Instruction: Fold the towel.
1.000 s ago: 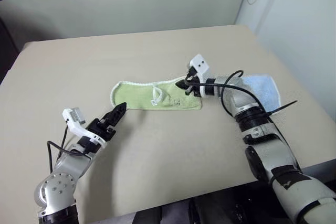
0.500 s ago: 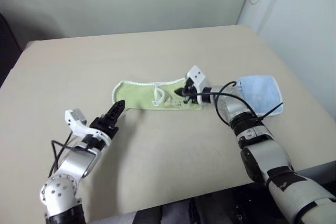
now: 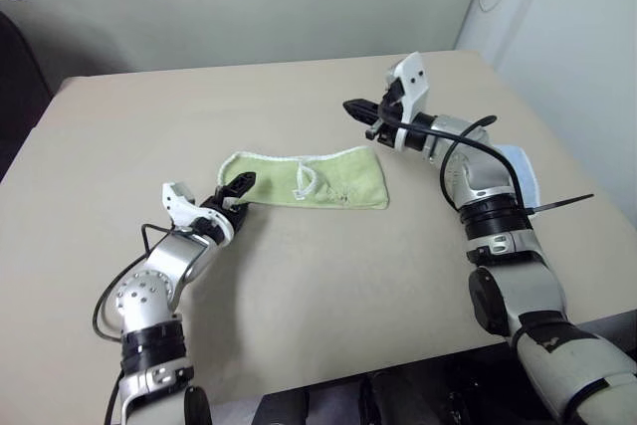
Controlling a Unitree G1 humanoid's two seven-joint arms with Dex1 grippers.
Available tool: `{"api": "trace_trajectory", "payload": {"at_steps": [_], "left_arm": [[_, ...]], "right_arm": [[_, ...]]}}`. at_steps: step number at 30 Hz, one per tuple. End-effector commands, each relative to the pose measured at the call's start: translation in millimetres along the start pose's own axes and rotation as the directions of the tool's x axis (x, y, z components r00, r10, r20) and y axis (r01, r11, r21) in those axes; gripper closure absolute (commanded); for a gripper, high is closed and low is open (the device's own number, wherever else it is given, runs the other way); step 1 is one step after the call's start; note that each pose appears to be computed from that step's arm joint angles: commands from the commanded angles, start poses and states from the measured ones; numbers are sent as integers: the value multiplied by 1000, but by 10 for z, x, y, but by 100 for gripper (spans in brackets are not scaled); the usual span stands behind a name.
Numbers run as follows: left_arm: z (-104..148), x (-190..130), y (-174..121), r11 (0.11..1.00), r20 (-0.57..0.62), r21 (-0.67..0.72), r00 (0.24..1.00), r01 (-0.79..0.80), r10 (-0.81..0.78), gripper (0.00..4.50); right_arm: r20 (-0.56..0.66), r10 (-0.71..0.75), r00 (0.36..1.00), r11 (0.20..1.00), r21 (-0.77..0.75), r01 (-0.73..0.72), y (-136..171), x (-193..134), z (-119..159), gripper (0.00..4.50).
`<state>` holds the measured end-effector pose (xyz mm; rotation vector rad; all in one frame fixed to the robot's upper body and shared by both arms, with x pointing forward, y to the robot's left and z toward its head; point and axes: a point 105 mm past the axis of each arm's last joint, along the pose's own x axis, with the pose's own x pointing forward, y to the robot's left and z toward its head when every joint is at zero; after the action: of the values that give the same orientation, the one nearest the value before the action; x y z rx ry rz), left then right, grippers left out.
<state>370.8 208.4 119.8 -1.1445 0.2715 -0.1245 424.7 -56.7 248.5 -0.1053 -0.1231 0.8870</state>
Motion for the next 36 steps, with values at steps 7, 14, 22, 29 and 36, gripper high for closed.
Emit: {"api": "trace_trajectory", "payload": {"at_steps": [7, 14, 22, 29, 36], "left_arm": [[95, 227, 91, 999, 2, 5, 999, -42, 42, 8], [137, 181, -24, 999, 31, 53, 999, 10, -12, 205], [152, 65, -338, 982, 63, 129, 987, 141, -150, 449], [-190, 71, -1302, 781, -123, 477, 910, 403, -395, 449], [-1118, 384, -1424, 425, -488, 738, 850, 524, -199, 449]], "right_arm": [[84, -33, 996, 999, -26, 35, -48, -54, 289, 449], [84, -51, 995, 998, -21, 53, -65, -67, 275, 450], [83, -49, 995, 999, -13, 50, -45, -52, 257, 450], [77, -127, 989, 992, 10, 127, -221, -147, 218, 450], [85, -316, 945, 948, 56, 312, -605, -412, 192, 450]]}}
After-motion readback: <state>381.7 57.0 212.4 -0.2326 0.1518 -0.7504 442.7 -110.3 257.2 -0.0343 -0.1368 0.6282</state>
